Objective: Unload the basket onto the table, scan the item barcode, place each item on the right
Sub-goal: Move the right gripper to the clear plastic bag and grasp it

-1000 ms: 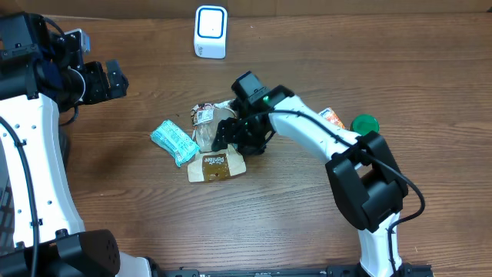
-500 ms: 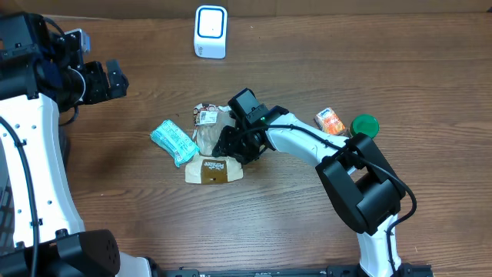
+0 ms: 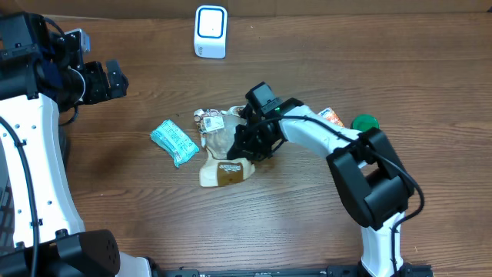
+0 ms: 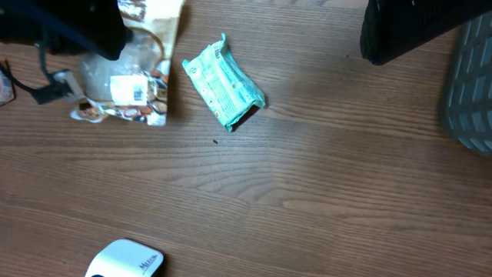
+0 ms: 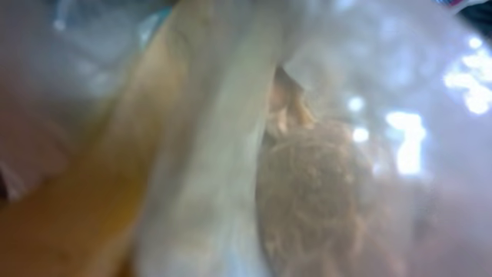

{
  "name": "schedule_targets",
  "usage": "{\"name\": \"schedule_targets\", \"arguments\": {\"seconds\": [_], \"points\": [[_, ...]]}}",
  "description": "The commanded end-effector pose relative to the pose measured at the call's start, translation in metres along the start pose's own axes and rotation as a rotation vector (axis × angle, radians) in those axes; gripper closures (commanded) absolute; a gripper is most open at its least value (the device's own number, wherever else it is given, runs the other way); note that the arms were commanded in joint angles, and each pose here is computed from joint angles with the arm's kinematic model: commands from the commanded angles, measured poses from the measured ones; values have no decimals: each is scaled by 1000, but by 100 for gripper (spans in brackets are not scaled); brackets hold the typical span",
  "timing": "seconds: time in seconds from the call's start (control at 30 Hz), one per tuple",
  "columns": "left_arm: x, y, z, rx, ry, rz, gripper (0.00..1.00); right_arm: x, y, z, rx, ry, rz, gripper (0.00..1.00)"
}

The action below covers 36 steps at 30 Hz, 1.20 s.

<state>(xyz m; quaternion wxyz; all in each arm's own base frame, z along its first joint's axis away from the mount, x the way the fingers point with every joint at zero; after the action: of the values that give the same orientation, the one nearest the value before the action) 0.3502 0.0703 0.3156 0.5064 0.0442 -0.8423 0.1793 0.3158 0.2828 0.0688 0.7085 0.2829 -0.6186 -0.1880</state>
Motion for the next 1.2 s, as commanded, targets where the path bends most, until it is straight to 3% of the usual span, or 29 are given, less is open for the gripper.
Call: {"name": "schedule_targets", "arguments": {"seconds": [0.0,0.27,0.5,1.17], "points": [[4,0,-5,15,-20,2,0,58,50,0,270,-103,-67,96],[4,0,-5,15,-20,2,0,120,78,18,403,-204,30,96],[4,0,-4,15,-20,2,0,136,81,24,410,-249,77,96],[4,0,-5,15,-20,2,0,54,39,19,121,-150,138,96]]}}
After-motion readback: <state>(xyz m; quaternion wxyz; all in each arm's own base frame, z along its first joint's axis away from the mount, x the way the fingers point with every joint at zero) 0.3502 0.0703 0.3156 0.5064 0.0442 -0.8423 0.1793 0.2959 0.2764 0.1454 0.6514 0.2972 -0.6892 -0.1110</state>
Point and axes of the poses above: each gripper's point midway between its finger pads, its own x axis back along the fingers, its own y axis along the line the jaws close on, z = x × y, the point moved 6 cm from there along x, back along the fingers, and after that the axes turned 6 degrees about x, right-handed, at the moved point
